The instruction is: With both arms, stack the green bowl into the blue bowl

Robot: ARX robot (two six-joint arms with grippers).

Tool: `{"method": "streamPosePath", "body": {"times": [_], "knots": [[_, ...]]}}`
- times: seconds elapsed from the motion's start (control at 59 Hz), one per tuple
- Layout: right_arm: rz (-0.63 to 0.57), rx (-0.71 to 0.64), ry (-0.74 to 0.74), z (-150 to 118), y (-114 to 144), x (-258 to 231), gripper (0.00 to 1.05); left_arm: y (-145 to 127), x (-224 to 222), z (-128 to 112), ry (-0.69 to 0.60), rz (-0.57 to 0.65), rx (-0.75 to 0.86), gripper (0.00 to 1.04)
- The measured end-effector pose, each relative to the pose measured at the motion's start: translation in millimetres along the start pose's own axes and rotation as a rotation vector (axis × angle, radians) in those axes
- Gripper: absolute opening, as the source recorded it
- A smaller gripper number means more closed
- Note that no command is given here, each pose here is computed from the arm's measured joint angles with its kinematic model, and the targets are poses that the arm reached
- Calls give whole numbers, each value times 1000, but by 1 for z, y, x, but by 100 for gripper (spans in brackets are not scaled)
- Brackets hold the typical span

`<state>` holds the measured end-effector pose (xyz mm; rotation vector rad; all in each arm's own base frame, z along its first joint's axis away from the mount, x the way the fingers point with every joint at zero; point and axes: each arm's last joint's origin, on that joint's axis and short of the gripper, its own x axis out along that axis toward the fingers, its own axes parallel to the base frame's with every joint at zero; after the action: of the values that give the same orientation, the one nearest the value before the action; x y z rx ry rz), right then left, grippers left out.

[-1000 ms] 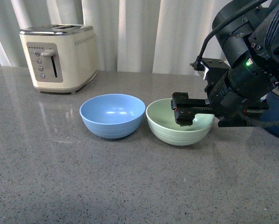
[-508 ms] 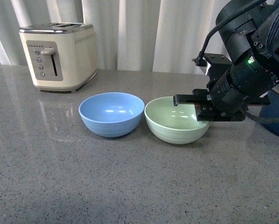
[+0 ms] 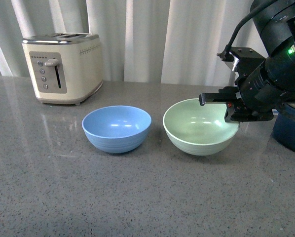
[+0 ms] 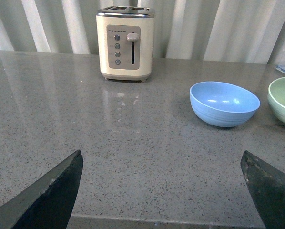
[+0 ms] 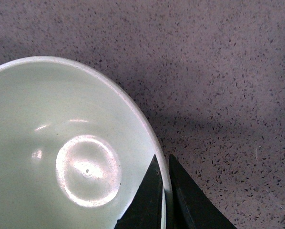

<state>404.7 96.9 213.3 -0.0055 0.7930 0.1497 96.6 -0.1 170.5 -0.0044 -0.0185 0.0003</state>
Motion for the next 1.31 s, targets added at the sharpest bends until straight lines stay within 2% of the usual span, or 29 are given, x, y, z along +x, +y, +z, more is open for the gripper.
{"method": "streamPosePath", "body": {"times": [0.119,0.254,0.492,0.593,0.932,1.305], "knots": [[47,-19,-47,20,12,-17,1,0,0,0,0,0,0,98],[134,-66,-109,40,42,-40,1,0,0,0,0,0,0,98],[244,-132,-114,46,88,-40,1,0,0,0,0,0,0,98],[264,-146,-100,48,100,-29,1,0,0,0,0,0,0,98],[283,-153,-70,53,108,-2,1,0,0,0,0,0,0,98],[282,-147,-40,53,99,20,1,0,0,0,0,0,0,98]]}}
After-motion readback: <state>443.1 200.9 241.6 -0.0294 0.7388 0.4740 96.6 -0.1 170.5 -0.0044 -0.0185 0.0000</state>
